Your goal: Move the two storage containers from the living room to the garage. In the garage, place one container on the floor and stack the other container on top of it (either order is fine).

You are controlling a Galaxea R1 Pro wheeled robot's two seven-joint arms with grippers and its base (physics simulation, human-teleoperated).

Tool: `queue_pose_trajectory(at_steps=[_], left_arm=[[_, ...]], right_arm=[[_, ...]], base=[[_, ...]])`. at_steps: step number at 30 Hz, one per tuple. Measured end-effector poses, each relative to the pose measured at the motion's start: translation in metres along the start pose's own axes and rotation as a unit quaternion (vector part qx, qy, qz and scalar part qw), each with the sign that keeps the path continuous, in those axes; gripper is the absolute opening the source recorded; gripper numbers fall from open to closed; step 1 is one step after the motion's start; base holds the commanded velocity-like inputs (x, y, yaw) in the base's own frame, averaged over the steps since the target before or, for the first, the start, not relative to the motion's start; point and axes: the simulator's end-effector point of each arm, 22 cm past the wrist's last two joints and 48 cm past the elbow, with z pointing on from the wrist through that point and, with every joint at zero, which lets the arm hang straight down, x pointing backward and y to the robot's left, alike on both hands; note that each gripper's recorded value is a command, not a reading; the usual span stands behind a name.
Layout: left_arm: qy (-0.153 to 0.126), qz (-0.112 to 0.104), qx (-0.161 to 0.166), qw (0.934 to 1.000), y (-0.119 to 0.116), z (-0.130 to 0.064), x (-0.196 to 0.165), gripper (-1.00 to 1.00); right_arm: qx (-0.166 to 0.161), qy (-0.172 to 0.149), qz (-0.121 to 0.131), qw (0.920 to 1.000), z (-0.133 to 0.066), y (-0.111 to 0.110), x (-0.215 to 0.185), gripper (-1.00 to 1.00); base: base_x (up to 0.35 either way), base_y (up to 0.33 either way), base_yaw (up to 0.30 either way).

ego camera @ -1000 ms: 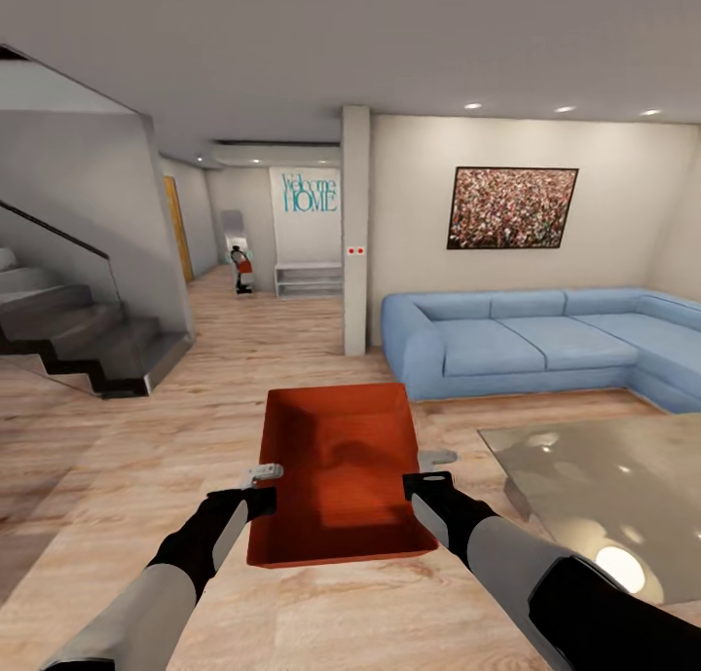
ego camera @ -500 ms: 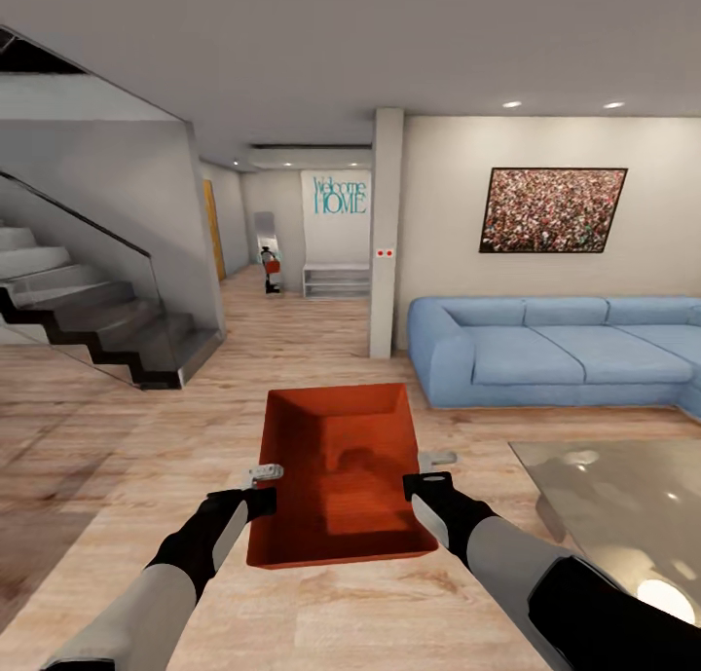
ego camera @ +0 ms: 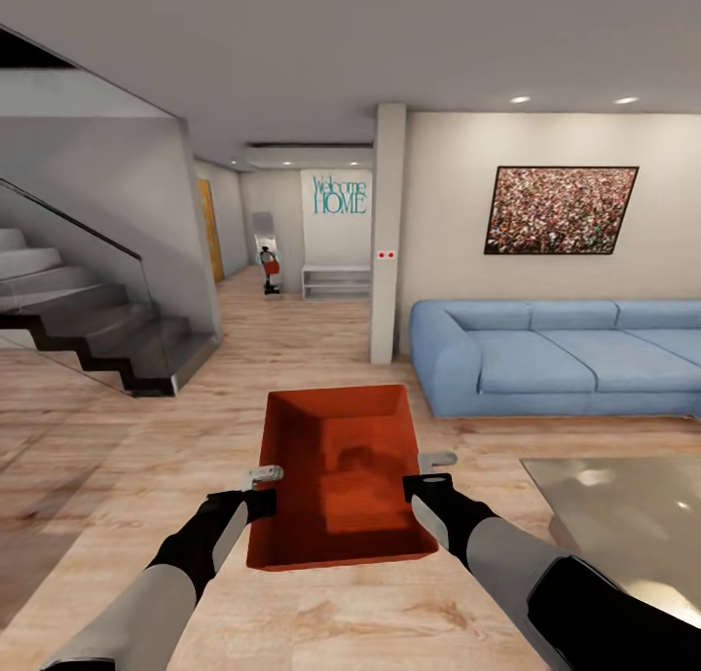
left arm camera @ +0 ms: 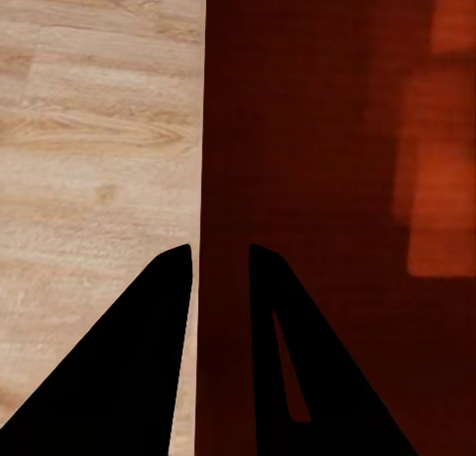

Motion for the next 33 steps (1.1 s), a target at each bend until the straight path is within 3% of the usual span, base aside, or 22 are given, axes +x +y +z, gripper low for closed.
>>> queue_pose_trajectory(at_steps=[3,19,33], left_arm=[[0.0,0.0,0.0,1.0,0.0,0.0,0.0,-1.0],[0.0,0.0,0.0,1.0,0.0003,0.0,0.0001,-1.0],[0.0,0.0,0.0,1.0,0.0002,0.0001,0.0003,-1.0]], right_arm=[[0.0,0.0,0.0,1.0,0.0,0.0,0.0,-1.0],[0.0,0.0,0.0,1.0,0.0,0.0003,0.0001,-1.0],[0.0,0.0,0.0,1.0,0.0,0.0001,0.0002,-1.0]], base=[[0.322,0.0,0.0],[0.322,0.0,0.27],[0.322,0.0,0.007]])
